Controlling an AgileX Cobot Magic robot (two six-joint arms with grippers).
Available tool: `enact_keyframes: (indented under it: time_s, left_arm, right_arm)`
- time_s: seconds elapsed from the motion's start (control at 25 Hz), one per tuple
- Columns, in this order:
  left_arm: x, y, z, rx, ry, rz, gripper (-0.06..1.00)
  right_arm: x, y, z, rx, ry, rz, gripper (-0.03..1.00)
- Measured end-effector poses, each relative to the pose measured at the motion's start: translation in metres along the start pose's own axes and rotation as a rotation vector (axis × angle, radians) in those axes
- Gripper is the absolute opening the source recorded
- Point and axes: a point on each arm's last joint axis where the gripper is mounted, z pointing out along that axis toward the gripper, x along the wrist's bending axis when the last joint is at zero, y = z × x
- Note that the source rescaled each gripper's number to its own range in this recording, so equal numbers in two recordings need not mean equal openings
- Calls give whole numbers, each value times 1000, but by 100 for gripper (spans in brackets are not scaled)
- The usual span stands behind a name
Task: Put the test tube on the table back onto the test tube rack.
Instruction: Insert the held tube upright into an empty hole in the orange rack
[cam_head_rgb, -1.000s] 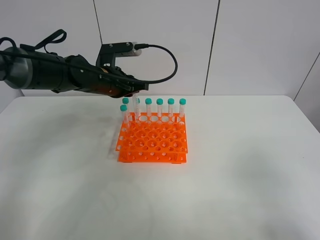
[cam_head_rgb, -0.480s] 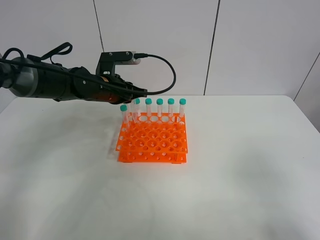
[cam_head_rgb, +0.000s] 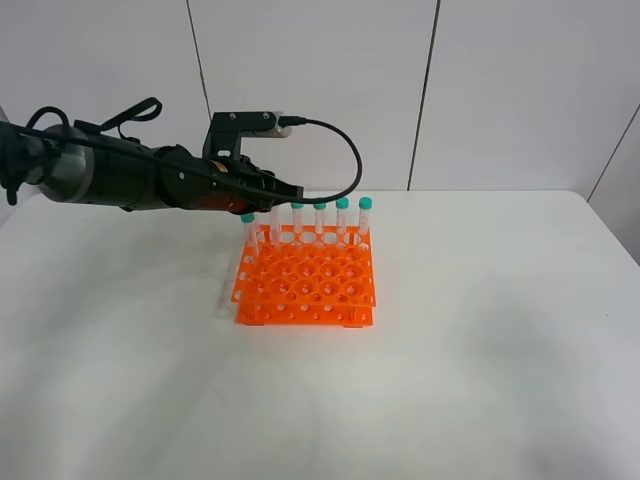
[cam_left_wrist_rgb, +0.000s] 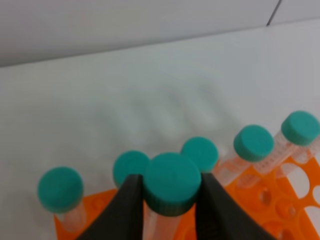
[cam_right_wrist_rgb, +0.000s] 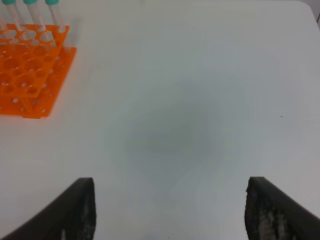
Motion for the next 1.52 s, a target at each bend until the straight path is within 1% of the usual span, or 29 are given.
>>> enact_keyframes:
  time_s: [0.4, 0.6, 0.76, 1.0, 1.52]
  left_arm:
    - [0, -1, 3, -13, 4, -20, 0]
    - [2, -12, 2, -22, 16, -48, 0]
    - [4, -19, 2, -18, 24, -49, 0]
    - [3, -19, 2, -31, 15, -16, 0]
    - [2, -19, 2, -31, 10, -26, 0]
  right_arm:
    - [0, 0, 0, -1, 0, 0, 99]
    - [0, 0, 0, -1, 0, 0, 99]
    - [0, 0, 0, -1, 0, 0, 99]
    - [0, 0, 0, -1, 0, 0, 99]
    - [0, 0, 0, -1, 0, 0, 99]
